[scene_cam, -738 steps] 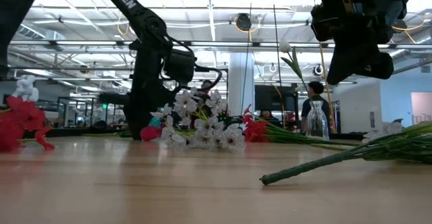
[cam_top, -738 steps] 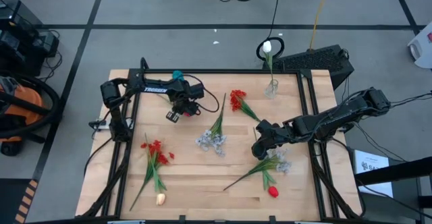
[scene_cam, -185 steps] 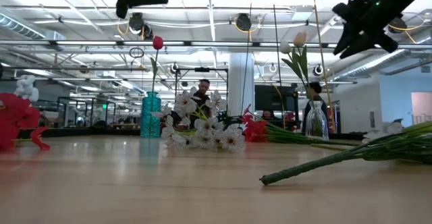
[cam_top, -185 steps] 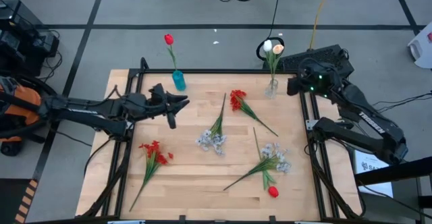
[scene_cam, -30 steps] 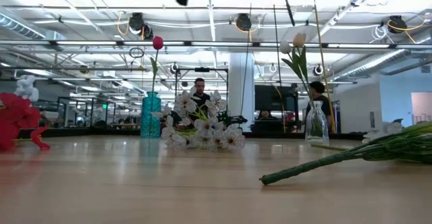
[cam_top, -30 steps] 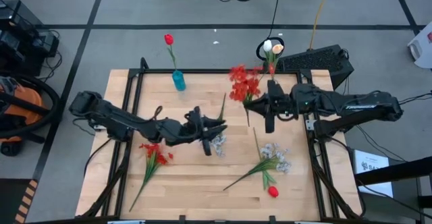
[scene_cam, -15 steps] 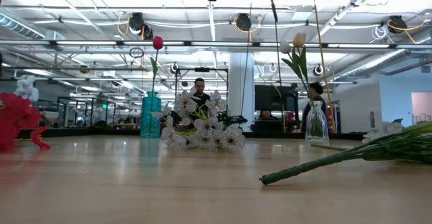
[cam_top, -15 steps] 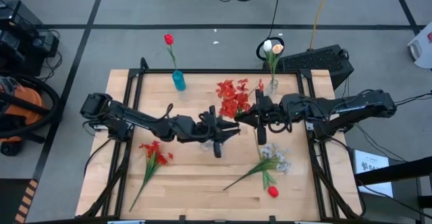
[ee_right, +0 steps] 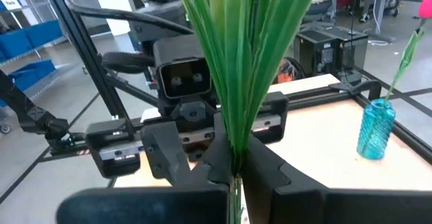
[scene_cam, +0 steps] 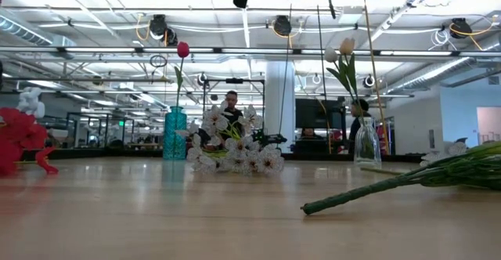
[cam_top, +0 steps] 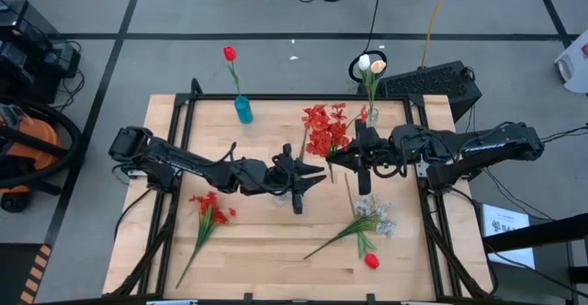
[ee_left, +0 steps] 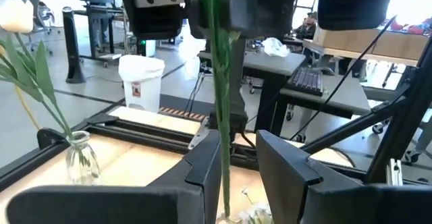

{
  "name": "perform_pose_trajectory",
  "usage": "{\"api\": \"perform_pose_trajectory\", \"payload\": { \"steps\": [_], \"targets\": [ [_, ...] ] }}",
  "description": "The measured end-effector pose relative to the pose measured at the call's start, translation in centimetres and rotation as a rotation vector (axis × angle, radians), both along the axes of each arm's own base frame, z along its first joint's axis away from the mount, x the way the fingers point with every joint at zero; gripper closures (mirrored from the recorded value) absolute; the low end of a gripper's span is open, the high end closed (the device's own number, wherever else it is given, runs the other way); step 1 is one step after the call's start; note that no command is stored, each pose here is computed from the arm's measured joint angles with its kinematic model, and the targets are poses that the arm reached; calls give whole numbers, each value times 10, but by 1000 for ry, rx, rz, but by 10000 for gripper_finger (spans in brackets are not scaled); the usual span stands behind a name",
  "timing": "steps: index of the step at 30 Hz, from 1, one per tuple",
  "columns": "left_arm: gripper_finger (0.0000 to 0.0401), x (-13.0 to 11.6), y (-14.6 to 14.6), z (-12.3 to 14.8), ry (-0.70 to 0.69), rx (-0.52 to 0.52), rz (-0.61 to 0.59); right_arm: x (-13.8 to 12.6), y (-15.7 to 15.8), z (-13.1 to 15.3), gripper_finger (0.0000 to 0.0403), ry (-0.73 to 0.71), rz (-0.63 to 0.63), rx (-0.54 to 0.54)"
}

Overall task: Sort flowers into vase by color
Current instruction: Put the top orange flowers into the blue vase

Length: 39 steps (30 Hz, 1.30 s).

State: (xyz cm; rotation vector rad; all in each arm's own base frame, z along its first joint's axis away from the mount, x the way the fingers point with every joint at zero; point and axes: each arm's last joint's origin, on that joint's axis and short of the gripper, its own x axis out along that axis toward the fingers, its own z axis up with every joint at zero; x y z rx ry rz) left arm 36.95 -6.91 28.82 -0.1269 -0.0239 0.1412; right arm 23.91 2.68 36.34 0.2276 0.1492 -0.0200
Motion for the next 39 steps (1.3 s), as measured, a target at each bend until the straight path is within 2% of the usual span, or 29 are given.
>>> {"api": "perform_pose_trajectory", "payload": {
  "steps": [8, 11, 18, 21, 25, 31, 39],
  "targets": [
    [302, 1, 5, 2, -16, -4, 13, 3, 1, -1, 397, -1, 12, -11],
    [302, 1, 8, 2, -17, -5, 18, 4, 2, 5, 397, -65, 36, -15],
    [302, 2, 13, 3, -23, -7, 25, 4, 1, 8, 397, -94, 33, -40],
    [302, 2, 14, 2, -23, -6, 25, 8, 2, 5, 397, -81, 31, -45],
    [302, 3, 18, 5, -54, -10, -34, 14, 2, -1, 397, -58, 32, -47],
    [302, 4, 22, 5, -57, -58, -28, 20, 3, -6, 397, -37, 30, -52],
    [303, 4, 23, 5, -51, -58, -27, 20, 3, -6, 396, -36, 30, -54]
  ]
}}
